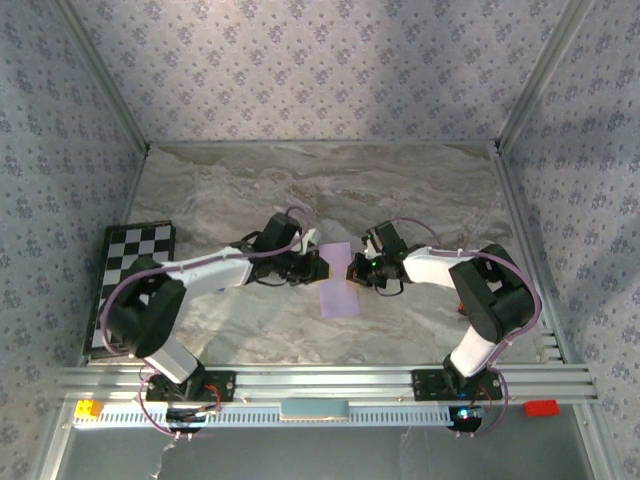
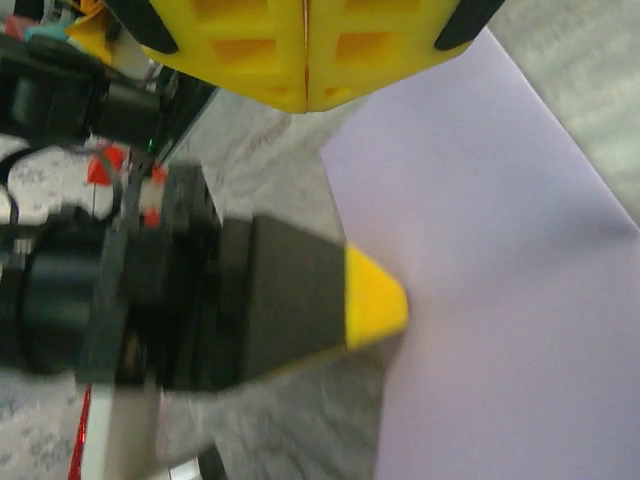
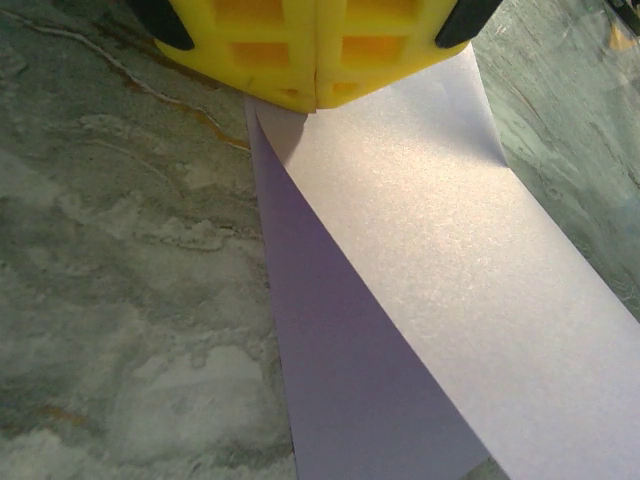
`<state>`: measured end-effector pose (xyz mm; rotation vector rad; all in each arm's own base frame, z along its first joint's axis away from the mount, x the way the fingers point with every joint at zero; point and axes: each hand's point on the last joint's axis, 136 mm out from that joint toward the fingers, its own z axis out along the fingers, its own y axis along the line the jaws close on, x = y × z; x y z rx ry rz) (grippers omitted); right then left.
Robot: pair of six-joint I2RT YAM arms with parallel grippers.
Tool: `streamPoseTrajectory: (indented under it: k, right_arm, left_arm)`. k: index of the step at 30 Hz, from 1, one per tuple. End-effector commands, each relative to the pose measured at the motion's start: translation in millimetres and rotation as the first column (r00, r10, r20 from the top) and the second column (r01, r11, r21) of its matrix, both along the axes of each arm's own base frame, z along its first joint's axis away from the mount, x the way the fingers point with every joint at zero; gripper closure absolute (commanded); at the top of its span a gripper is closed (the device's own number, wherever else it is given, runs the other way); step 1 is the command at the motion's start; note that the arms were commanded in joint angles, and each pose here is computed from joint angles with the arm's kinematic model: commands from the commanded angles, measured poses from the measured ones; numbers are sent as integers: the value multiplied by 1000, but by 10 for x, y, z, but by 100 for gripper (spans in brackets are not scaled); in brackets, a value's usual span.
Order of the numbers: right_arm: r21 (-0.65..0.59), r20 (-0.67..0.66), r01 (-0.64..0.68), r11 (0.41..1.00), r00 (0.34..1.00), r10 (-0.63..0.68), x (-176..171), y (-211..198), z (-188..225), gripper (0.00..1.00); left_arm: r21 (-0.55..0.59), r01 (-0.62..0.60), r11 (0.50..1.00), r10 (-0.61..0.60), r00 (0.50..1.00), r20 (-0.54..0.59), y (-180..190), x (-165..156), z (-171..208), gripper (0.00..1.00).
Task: Fold a paper plane with a square sheet of paper (pick it up from the middle)
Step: Fold the paper in half at the center of the table.
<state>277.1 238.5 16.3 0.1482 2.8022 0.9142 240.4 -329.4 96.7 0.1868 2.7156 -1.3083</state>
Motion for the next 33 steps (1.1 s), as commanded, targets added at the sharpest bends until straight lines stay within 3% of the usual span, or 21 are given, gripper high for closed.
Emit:
streamPoseTrajectory:
  k: [1, 10, 20, 33]
  right_arm:
    - [-217, -159, 17, 976, 986, -53, -400, -433, -522, 100]
    - [-219, -163, 13, 976, 985, -50, -423, -439, -537, 100]
    - [-225, -168, 13, 974, 984, -52, -434, -454, -559, 100]
    - [-227, -164, 12, 974, 985, -50, -419, -449, -536, 100]
  left_arm:
    - [35, 19, 999, -18, 999, -43, -2, 74, -211, 93]
    - [81, -33, 996, 39, 997, -68, 19, 337, -592, 95]
    - [170, -31, 985, 54, 990, -128, 252, 131, -1019, 96]
    - [77, -14, 997, 16, 1000, -26, 33, 465, -373, 93]
